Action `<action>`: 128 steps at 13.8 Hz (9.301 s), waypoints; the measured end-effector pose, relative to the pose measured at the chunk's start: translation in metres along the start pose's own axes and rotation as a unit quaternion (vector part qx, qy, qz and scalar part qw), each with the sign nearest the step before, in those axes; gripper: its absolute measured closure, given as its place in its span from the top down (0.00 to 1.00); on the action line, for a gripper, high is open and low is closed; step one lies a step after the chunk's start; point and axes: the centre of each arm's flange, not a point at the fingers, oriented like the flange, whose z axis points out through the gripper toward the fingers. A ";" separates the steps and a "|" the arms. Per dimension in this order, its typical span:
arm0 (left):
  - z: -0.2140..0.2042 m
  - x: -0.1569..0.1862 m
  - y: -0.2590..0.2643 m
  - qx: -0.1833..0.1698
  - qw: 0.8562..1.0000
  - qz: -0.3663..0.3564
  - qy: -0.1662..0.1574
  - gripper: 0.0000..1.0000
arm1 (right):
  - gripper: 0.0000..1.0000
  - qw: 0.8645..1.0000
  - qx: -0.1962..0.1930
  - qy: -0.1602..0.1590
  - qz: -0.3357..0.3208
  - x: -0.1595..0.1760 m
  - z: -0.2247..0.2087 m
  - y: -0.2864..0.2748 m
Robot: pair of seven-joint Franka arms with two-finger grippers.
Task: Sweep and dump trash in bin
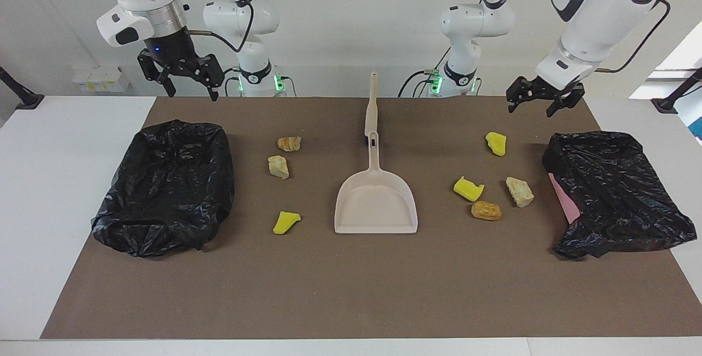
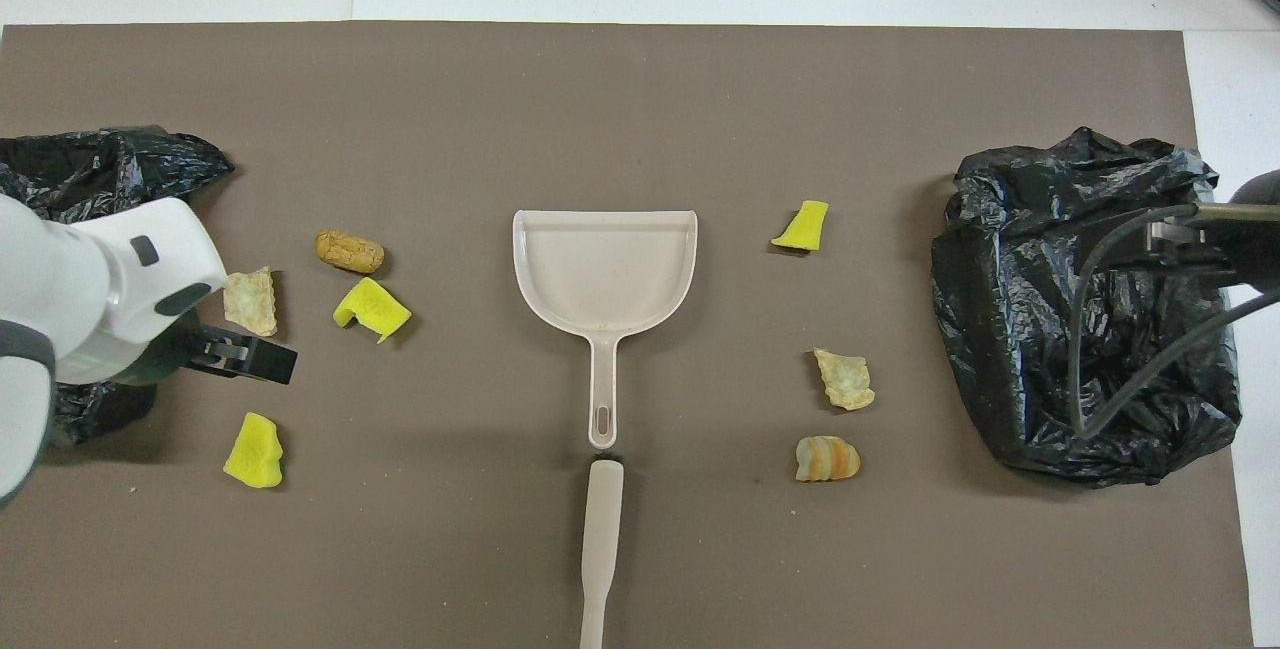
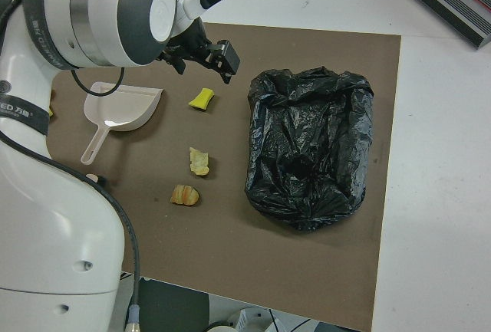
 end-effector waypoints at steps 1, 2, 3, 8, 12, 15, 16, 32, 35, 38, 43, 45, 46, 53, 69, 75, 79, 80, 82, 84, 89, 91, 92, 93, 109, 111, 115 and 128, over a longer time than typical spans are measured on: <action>0.010 -0.006 0.017 0.001 1.000 0.002 0.000 1.00 | 1.00 1.000 0.000 0.000 0.000 0.000 0.000 0.000; 0.019 -0.011 0.032 0.002 1.000 0.001 0.003 1.00 | 1.00 1.000 0.000 0.000 0.000 0.000 0.000 0.000; 0.031 -0.017 0.049 0.002 1.000 0.003 0.003 1.00 | 1.00 1.000 0.000 0.000 -0.001 0.000 0.000 -0.001; 0.101 -0.048 0.128 0.016 0.999 0.032 -0.032 1.00 | 1.00 1.000 0.000 -0.001 -0.012 -0.002 0.001 -0.012; 0.135 -0.077 0.197 0.024 0.998 0.038 -0.032 1.00 | 1.00 0.999 0.003 -0.002 -0.042 0.007 0.022 -0.052; 0.166 -0.115 0.260 0.029 0.999 0.033 -0.010 1.00 | 1.00 0.998 0.008 0.001 -0.062 0.017 0.053 -0.104; 0.172 -0.128 0.278 0.030 0.999 0.032 -0.003 1.00 | 1.00 0.998 0.010 0.001 -0.059 0.017 0.062 -0.124; 0.226 -0.207 0.340 0.011 0.999 0.001 0.035 0.35 | 0.98 0.999 0.010 -0.031 -0.041 -0.062 0.246 -0.388; 0.226 -0.199 0.331 0.014 0.999 -0.015 0.030 0.26 | 0.81 0.998 0.008 -0.035 -0.048 -0.070 0.276 -0.395; 0.224 -0.188 0.315 0.022 0.999 -0.034 0.019 0.26 | 0.80 0.998 0.004 -0.050 -0.049 -0.080 0.295 -0.395; 0.214 -0.145 0.254 0.027 0.999 -0.040 -0.001 0.26 | 0.75 0.997 0.005 -0.065 -0.047 -0.088 0.304 -0.397; 0.209 -0.131 0.228 0.026 0.999 -0.042 -0.007 0.26 | 0.73 0.996 0.012 -0.076 -0.040 -0.091 0.306 -0.398; 0.206 -0.124 0.214 0.024 0.999 -0.043 -0.010 0.26 | 0.70 0.996 0.013 -0.081 -0.039 -0.092 0.308 -0.398; 0.168 -0.112 0.149 0.070 0.995 -0.060 -0.049 0.26 | 0.46 0.994 0.005 -0.099 -0.040 -0.100 0.308 -0.398; 0.139 -0.119 -0.019 0.110 0.911 -0.382 -0.110 0.26 | 0.31 0.934 0.007 -0.049 -0.353 -0.035 0.252 -0.318; 0.179 -0.133 -0.027 0.097 0.927 -0.347 -0.108 0.26 | 0.31 0.820 -0.049 -0.043 -0.569 -0.014 0.259 -0.292; 0.181 -0.103 -0.025 0.052 0.951 -0.298 -0.065 0.26 | 0.31 0.724 -0.071 -0.030 -0.685 0.003 0.265 -0.283; 0.178 -0.093 -0.024 0.040 0.954 -0.290 -0.060 0.26 | 0.31 0.701 -0.073 -0.028 -0.709 0.009 0.268 -0.278; 0.169 -0.069 -0.021 0.004 0.956 -0.288 -0.048 0.26 | 0.31 0.671 -0.078 -0.032 -0.736 0.016 0.274 -0.270; 0.161 -0.047 -0.018 -0.013 0.957 -0.286 -0.040 0.26 | 0.31 0.656 -0.085 -0.039 -0.749 0.013 0.279 -0.271; 0.118 -0.001 -0.008 -0.020 0.965 -0.260 -0.014 0.26 | 0.31 0.632 -0.105 -0.061 -0.765 -0.002 0.294 -0.279; 0.097 0.005 -0.019 -0.022 0.970 -0.244 -0.005 0.26 | 0.31 0.631 -0.105 -0.064 -0.766 -0.004 0.297 -0.280; 0.093 0.005 -0.030 -0.020 0.971 -0.236 -0.001 0.26 | 0.31 0.631 -0.105 -0.063 -0.766 -0.004 0.297 -0.280; 0.093 0.005 -0.043 -0.020 0.973 -0.228 0.000 0.26 | 0.31 0.633 -0.105 -0.065 -0.764 -0.004 0.297 -0.279; 0.169 0.026 -0.117 0.007 0.995 -0.098 -0.018 0.26 | 0.31 0.684 -0.113 -0.095 -0.714 -0.023 0.297 -0.288; 0.170 0.030 -0.098 0.005 0.996 -0.083 -0.018 0.26 | 0.31 0.684 -0.113 -0.095 -0.714 -0.023 0.297 -0.288; 0.176 0.034 -0.047 -0.014 0.998 -0.058 -0.024 0.26 | 0.31 0.685 -0.113 -0.095 -0.713 -0.023 0.297 -0.288; 0.172 0.013 0.191 -0.109 0.989 -0.100 -0.025 0.26 | 0.31 0.688 -0.113 -0.096 -0.711 -0.024 0.298 -0.288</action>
